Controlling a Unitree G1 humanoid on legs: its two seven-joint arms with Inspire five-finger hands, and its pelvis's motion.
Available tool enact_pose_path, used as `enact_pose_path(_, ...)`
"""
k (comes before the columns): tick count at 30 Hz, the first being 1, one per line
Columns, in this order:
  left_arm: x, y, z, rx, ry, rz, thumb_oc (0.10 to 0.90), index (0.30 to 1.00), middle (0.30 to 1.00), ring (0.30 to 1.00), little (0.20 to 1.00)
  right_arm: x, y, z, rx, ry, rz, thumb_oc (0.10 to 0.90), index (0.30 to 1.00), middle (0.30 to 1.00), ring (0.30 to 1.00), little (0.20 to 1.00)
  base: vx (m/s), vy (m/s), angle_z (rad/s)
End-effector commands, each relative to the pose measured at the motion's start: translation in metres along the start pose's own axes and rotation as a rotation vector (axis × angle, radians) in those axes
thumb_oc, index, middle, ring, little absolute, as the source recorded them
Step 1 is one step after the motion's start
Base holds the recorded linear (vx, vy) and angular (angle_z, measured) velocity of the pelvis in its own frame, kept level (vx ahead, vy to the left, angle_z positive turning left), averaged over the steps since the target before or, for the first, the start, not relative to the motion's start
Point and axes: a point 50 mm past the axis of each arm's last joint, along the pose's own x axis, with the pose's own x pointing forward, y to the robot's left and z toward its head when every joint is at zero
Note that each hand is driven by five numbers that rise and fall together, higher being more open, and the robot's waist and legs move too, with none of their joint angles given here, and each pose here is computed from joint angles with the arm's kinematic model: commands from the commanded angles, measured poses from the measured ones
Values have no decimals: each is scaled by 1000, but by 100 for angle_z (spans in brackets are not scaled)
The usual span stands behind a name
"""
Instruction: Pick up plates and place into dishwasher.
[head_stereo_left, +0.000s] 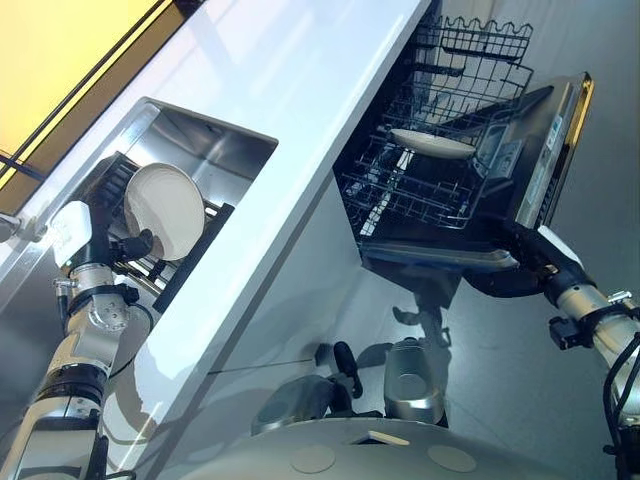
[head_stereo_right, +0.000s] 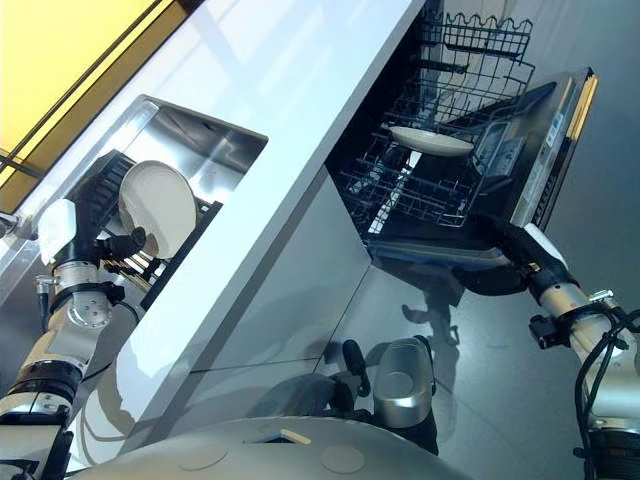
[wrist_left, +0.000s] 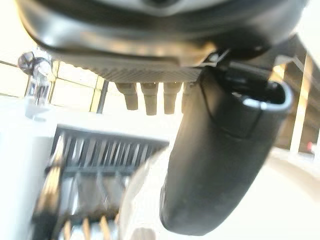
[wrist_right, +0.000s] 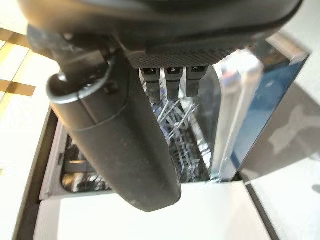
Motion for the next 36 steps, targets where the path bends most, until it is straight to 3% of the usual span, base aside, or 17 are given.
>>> enact_pose_path(1,26,66,8,-77,-77,255,800,900,900,900,900,0,-13,56,-50,-323,-49,800,900,900,900,900,-92,-229,19)
enact_pose_path(10,18,88,13,-69,-181,182,800,900,900,900,900,-1,-7,50,101,-343,-103,800,900,900,900,900,-132,-253,21)
enact_pose_path(21,1,137,28,-202,-352,256,800,900,900,900,900,-6,-6,48,176,-388,-196,800,900,900,900,900,-110,-157,18)
enact_pose_path(36,9,155,47,-110,-436,374,800,900,900,900,900,15,2,58,215,-454,-279,800,900,900,900,900,-111,-85,7)
